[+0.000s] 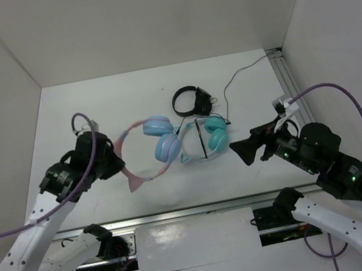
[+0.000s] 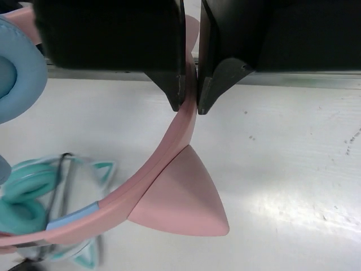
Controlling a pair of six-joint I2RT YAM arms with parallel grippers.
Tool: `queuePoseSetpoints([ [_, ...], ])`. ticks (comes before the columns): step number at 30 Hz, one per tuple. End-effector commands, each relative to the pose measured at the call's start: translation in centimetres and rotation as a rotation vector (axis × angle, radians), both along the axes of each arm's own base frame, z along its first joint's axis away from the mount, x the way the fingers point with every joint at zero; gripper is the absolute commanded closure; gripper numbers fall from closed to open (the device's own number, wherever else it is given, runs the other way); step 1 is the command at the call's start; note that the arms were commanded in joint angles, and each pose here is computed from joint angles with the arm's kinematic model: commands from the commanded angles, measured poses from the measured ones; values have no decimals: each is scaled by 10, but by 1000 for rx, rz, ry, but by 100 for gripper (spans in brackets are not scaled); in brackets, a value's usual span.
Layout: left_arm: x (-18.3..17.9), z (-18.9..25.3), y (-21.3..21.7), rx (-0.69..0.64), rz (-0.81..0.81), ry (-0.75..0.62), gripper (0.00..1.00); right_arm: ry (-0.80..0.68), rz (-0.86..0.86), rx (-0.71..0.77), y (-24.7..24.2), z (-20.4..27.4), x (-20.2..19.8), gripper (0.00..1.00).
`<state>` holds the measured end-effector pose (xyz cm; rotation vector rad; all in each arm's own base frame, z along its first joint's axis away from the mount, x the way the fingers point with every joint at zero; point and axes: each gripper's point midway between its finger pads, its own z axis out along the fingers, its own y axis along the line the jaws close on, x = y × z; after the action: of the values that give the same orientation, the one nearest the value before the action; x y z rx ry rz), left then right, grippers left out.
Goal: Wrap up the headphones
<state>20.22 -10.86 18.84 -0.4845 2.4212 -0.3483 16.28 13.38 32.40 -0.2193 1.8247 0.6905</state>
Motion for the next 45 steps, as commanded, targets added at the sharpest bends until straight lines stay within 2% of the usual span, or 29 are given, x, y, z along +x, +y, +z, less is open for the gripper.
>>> queuePoseSetpoints([
  [1,9,77,16,53,-2,-163,100,-271,158,103,21,54,-9,0],
  [4,18,107,32,166,3,-195,100,-375,182,171,26,75,-11,0],
  [5,22,139,32,153,8,-260,100,-392,214,166,32,72,-11,0],
  [6,28,147,29,168,-7,-262,100,-447,223,167,36,81,-8,0],
  [10,33,213,23,157,-81,-391,100,-444,152,96,47,68,31,0],
  [11,35,208,21,168,-100,-369,100,-440,153,82,52,65,38,0],
  [14,29,240,14,121,-145,-434,100,-443,111,31,62,55,67,0],
  [18,23,250,0,67,-225,-454,100,-417,15,-18,68,40,105,0],
  [23,7,266,-7,7,-292,-495,100,-467,-38,-30,73,37,128,1],
  [24,5,269,-8,-3,-300,-502,100,-436,-42,-57,76,23,138,3],
  [26,2,274,-7,-6,-299,-512,100,-425,-28,-65,82,18,143,10],
  [27,0,274,-5,-5,-299,-508,100,-425,-26,-66,83,16,146,22],
  [30,-4,279,3,6,-274,-526,100,-409,29,-46,93,6,143,40],
  [33,-3,277,11,36,-238,-521,100,-400,92,-25,99,-4,131,52],
  [38,1,279,15,39,-201,-523,100,-390,211,-10,107,-20,106,53],
  [39,1,279,15,39,-200,-523,100,-403,209,-3,105,-19,103,55],
  [41,4,277,15,48,-194,-516,100,-401,222,9,106,-23,100,67],
  [45,10,276,19,69,-156,-510,100,-385,224,0,104,-29,97,67],
])
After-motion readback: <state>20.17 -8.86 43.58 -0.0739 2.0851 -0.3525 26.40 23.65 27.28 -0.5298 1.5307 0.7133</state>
